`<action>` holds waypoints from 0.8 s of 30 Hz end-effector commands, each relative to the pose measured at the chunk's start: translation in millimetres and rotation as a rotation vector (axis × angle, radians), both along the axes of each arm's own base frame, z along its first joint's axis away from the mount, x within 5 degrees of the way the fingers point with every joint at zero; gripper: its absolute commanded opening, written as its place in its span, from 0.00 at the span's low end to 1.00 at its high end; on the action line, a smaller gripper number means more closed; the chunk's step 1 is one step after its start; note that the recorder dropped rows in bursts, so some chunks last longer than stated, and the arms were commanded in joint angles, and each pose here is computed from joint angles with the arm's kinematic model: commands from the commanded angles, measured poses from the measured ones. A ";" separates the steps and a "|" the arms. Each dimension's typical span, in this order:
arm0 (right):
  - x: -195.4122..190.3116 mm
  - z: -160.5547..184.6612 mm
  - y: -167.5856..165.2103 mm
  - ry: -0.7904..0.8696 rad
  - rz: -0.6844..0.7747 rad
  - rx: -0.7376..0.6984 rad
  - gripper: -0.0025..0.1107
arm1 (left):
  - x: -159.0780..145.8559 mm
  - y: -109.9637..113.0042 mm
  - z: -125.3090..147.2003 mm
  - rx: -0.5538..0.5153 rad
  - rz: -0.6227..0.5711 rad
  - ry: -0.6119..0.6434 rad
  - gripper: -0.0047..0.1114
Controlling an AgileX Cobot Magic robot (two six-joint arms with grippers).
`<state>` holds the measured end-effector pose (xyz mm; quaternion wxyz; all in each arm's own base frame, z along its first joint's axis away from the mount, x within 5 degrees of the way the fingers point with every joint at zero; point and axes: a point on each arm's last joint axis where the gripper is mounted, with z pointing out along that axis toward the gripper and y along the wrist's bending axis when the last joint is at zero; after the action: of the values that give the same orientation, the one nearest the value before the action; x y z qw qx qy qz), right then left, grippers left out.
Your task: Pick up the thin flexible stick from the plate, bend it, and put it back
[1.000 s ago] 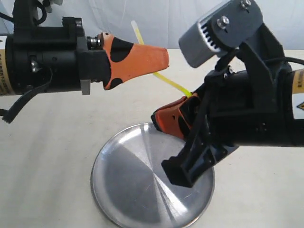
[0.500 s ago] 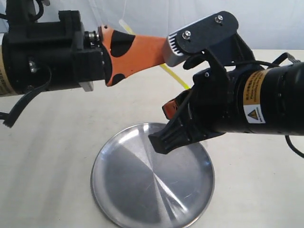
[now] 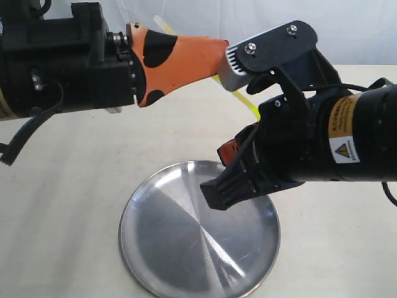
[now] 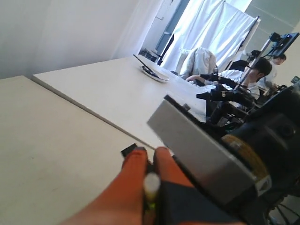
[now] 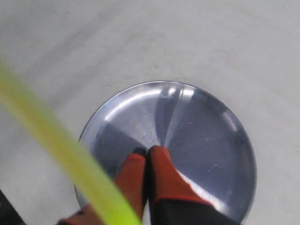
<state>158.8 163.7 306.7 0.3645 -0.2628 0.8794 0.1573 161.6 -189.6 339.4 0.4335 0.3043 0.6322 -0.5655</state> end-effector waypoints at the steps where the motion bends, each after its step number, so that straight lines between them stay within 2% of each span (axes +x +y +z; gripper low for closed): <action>1: -14.2 19.0 -14.7 -0.040 0.007 0.066 0.02 | 4.9 1.5 -6.6 0.134 0.068 -0.062 0.04; 6: -19.6 29.2 -13.5 -0.040 0.010 0.190 0.02 | 9.4 1.4 -11.6 0.172 0.098 -0.064 0.04; 19: -25.8 31.9 -5.9 0.004 0.079 0.270 0.02 | 13.5 5.1 -24.8 0.352 0.122 -0.165 0.04; 24: -25.0 33.4 -5.3 -0.010 0.078 0.284 0.02 | 15.3 5.7 -35.1 0.426 0.116 -0.152 0.04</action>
<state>133.2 159.3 328.0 0.3595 -0.2490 0.8569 0.2730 165.1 -187.9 321.2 0.4293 0.3875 0.6844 -0.4440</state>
